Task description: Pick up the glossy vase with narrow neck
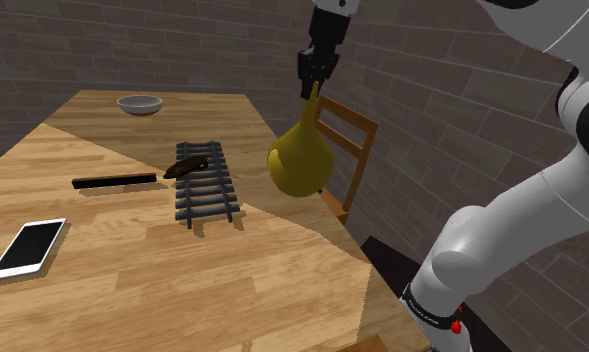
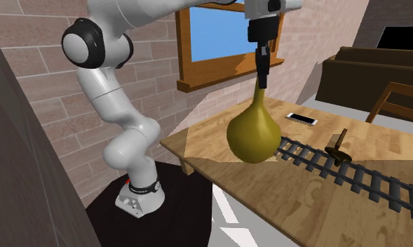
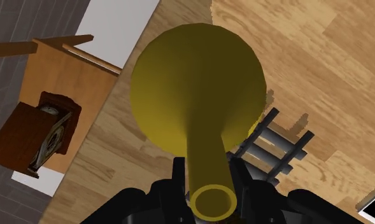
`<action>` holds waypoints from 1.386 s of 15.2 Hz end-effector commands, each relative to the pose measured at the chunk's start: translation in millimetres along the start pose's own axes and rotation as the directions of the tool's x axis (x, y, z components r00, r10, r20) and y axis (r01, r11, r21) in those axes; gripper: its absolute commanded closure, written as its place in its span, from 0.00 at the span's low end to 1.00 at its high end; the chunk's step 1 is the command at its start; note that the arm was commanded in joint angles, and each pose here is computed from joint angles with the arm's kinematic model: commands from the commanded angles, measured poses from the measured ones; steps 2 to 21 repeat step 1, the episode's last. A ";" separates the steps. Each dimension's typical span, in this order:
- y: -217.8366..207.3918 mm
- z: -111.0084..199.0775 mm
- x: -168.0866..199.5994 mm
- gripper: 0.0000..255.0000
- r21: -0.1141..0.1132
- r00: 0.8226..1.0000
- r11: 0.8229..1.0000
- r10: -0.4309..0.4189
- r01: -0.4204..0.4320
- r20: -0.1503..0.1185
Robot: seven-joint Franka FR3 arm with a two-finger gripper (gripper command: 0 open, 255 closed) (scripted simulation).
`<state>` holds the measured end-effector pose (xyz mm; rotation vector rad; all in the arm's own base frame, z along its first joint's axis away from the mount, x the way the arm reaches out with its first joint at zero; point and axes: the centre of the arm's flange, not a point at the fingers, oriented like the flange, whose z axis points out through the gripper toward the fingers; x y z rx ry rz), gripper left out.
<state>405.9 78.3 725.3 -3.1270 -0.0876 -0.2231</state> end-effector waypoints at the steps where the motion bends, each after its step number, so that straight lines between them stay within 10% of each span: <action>1: 0.5 -3.6 1.1 1.00 0.000 1.000 1.000 0.000 0.000 -0.001; 21: 0.5 -3.6 1.1 1.00 0.000 1.000 1.000 0.000 0.000 -0.001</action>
